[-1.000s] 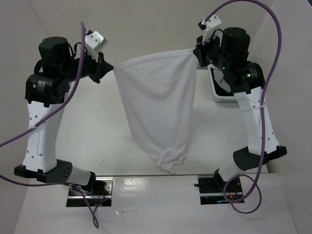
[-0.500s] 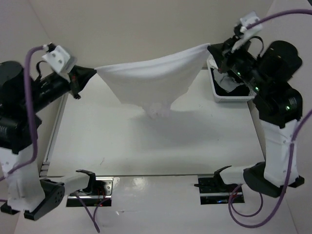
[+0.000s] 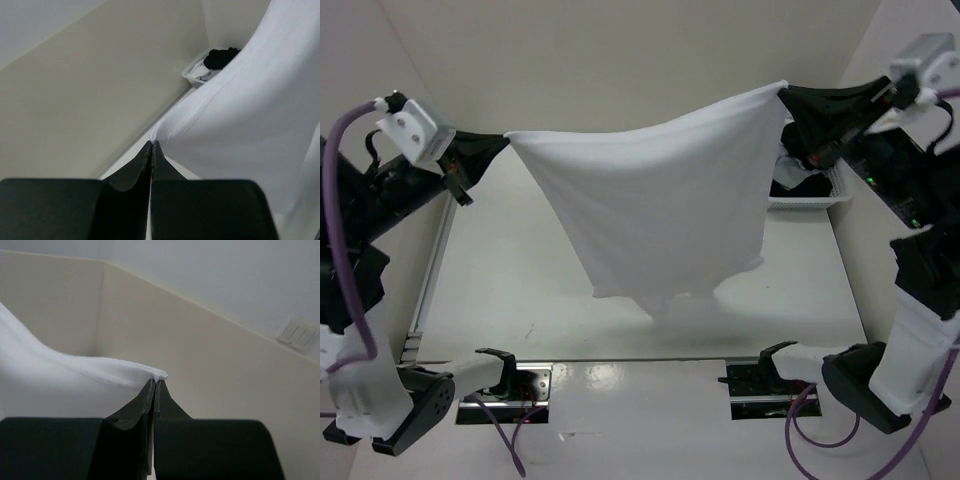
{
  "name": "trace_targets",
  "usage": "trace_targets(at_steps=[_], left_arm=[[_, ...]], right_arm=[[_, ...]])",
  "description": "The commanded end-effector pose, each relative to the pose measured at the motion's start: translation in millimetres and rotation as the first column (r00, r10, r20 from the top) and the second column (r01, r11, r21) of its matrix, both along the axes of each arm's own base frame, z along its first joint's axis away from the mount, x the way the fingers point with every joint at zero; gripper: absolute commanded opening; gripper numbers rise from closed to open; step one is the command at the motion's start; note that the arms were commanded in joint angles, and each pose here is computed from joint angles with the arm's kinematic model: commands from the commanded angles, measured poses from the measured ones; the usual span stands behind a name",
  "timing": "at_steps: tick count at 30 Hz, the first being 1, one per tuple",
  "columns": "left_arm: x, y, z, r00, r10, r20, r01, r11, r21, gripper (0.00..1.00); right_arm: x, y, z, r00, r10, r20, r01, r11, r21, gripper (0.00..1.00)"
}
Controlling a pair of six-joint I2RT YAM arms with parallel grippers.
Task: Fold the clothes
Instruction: Flatten the tank top out
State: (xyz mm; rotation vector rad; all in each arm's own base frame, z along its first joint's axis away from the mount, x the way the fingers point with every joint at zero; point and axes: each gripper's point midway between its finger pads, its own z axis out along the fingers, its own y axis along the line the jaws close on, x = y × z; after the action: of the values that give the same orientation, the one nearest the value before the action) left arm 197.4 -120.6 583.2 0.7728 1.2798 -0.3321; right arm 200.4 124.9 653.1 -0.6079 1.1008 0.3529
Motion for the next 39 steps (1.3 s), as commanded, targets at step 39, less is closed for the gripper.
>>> trace_targets(at_steps=[39], left_arm=[[-50.6,22.6,25.0,0.985,0.091,0.145,-0.088,0.996,-0.029,0.00]], right_arm=[[-10.0,-1.5,-8.9,0.999,0.034,-0.006,-0.034,0.999,0.003,0.00]])
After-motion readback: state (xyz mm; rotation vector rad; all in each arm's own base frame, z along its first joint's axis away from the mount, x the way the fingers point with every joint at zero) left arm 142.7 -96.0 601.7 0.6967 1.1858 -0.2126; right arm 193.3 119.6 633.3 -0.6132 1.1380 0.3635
